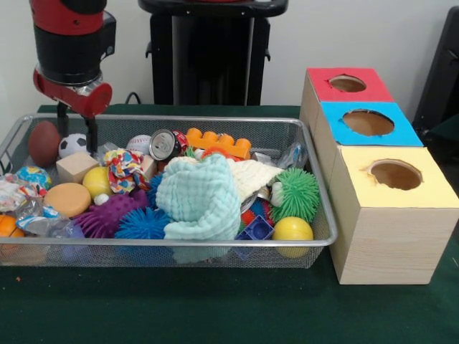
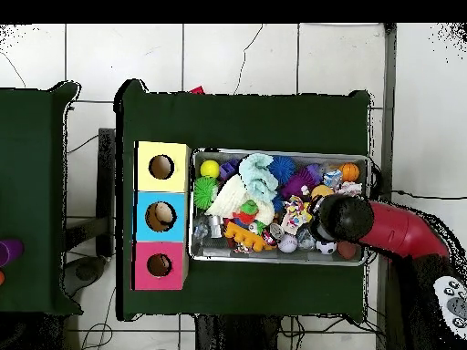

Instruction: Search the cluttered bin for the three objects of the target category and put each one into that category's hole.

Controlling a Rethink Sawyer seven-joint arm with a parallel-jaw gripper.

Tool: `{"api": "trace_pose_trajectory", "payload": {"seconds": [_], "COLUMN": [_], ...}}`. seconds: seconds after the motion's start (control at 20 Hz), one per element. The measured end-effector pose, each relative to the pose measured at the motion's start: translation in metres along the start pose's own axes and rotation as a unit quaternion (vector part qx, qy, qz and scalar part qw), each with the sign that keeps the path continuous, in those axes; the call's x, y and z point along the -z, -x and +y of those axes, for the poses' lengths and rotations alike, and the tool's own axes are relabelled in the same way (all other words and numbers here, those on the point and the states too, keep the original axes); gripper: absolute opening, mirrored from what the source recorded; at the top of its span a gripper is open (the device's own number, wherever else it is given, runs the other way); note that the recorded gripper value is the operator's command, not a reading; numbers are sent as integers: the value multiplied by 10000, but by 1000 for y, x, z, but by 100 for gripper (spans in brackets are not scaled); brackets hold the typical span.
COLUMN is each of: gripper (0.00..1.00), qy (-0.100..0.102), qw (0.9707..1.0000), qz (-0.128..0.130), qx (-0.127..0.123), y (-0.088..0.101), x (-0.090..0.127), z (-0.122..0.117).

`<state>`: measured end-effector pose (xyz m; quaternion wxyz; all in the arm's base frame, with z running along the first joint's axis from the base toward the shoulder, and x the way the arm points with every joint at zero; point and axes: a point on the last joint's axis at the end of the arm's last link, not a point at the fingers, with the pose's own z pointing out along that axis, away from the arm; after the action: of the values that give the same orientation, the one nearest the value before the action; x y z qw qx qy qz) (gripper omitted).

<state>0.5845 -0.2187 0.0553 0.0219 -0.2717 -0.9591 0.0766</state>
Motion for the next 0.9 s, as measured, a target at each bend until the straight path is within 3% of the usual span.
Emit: {"api": "trace_pose_trajectory", "payload": {"seconds": [0.9], "gripper": [100], "qy": [-66], "qw": [9999], "qz": [127], "qx": [-5], "y": [-25], "x": [16], "z": [44]}}
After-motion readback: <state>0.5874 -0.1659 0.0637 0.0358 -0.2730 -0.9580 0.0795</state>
